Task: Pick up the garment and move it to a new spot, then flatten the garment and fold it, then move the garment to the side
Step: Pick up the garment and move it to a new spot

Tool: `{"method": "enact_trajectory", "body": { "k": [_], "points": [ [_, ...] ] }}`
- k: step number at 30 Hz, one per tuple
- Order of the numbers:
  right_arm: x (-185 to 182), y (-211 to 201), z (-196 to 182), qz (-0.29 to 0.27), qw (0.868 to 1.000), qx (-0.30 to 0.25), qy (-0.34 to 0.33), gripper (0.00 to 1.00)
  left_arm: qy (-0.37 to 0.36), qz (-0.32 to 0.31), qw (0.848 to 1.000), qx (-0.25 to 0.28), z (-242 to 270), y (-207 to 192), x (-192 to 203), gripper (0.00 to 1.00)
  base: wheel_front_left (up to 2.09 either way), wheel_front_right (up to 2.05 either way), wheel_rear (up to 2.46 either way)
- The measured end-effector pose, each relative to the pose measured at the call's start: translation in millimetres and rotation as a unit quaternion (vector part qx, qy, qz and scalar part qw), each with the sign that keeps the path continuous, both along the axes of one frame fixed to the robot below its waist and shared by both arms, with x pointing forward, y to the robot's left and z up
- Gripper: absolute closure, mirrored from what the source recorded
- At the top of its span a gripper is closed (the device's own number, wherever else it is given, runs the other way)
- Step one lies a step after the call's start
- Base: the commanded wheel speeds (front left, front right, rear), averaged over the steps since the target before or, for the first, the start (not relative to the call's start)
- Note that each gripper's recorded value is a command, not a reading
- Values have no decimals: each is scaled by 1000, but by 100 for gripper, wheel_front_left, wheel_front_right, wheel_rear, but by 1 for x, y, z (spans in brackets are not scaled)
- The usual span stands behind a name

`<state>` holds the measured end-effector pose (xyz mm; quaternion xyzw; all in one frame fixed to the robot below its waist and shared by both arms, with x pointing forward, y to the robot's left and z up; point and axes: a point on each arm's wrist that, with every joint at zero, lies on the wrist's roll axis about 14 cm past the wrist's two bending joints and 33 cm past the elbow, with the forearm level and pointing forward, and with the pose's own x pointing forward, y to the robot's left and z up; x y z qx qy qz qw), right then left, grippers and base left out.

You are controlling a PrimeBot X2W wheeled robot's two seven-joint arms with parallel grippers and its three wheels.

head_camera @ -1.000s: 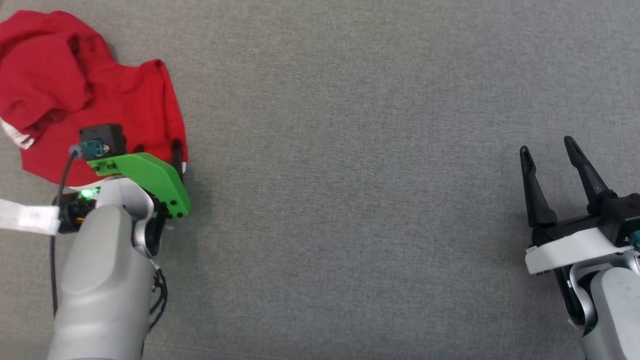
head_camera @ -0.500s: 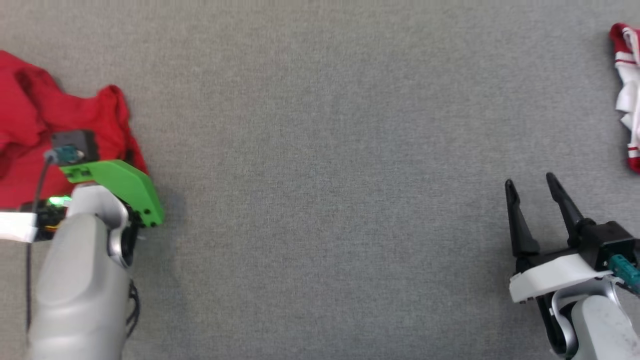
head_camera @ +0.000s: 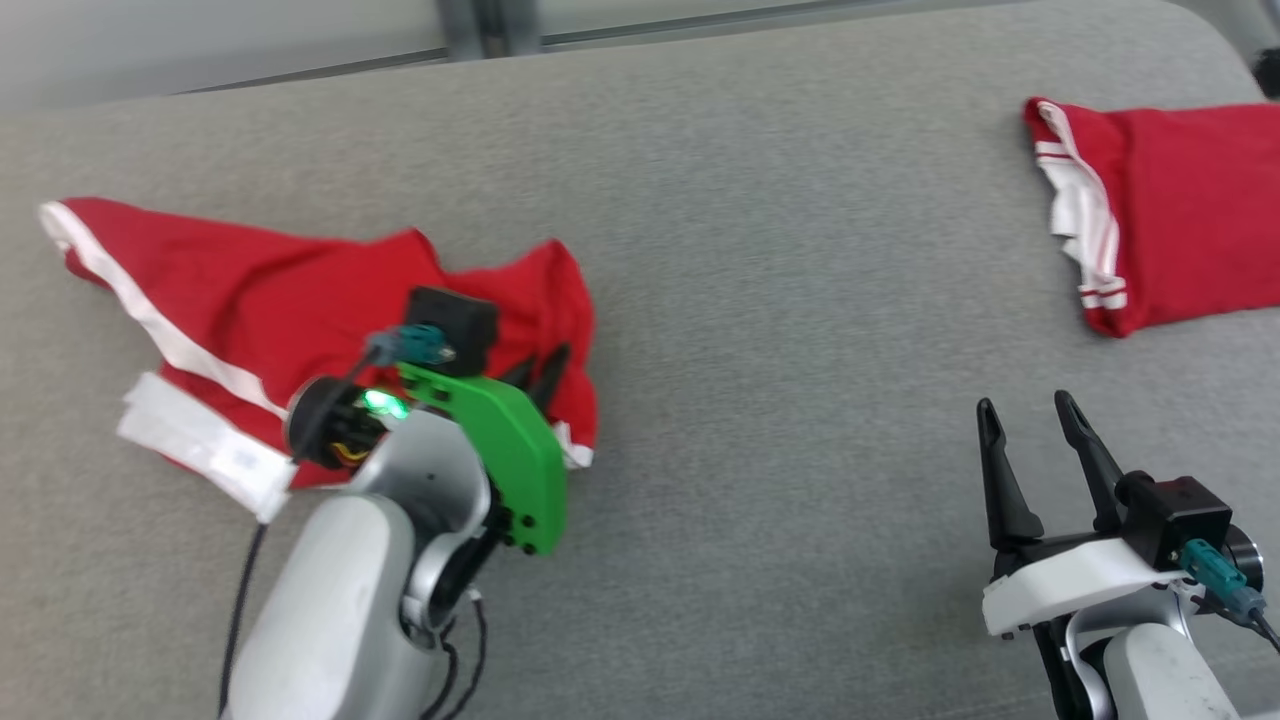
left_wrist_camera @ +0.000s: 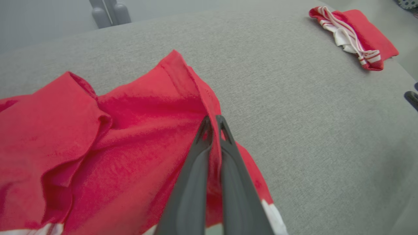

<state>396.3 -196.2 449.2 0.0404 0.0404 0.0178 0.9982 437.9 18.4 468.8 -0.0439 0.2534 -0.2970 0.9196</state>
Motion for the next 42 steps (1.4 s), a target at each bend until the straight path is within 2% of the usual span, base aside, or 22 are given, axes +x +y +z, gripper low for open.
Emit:
{"method": "enact_trajectory", "body": {
  "k": [4, 9, 14, 18, 19, 20, 24, 27, 31, 34, 38, 42],
  "points": [
    [-14, -21, 5, -40, 999, 7, -3, 0, 15, -95, 995, 0, 5, -56, -23, 100, 0, 0, 0],
    [-31, -51, 8, -93, 996, 8, -3, 0, 41, -194, 980, 9, -7, -119, -44, 100, 0, 0, 0],
    [-49, -76, 5, -138, 990, 6, 8, 0, 46, -243, 969, 15, -21, -162, -45, 100, 0, 0, 0],
    [-66, -95, 0, -173, 985, 0, 23, 0, 62, -286, 956, -23, -24, -200, -65, 100, 0, 0, 0],
    [-70, -99, -2, -180, 983, -1, 27, 0, 50, -280, 958, -40, -20, -208, -62, 71, 0, 0, 0],
    [-72, -102, -3, -185, 982, -2, 31, 0, 36, -272, 960, -49, -16, -213, -57, 0, 0, 0, 0],
    [-76, -107, -8, -194, 980, -9, 42, 0, -4, -235, 968, -89, -8, -224, -42, 0, 0, 0, 0],
    [-74, -108, -7, -191, 981, -19, 40, 0, -19, -202, 972, -121, 1, -221, -34, 0, 0, 0, 0],
    [-75, -111, 0, -187, 981, -34, 33, 0, -82, -134, 973, -167, 29, -205, -11, 0, 0, 0, 0],
    [-76, -112, 5, -179, 982, -47, 26, 0, -125, -68, 974, -179, 35, -170, 4, 0, 0, 0, 0],
    [-74, -109, 17, -162, 985, -62, 8, 0, -170, 14, 975, -144, 27, -105, 11, 0, 0, 0, 0],
    [-68, -101, 30, -140, 988, -70, -16, 0, -184, 103, 973, -91, 11, -33, 0, 0, 0, 0, 0]
  ]
}}
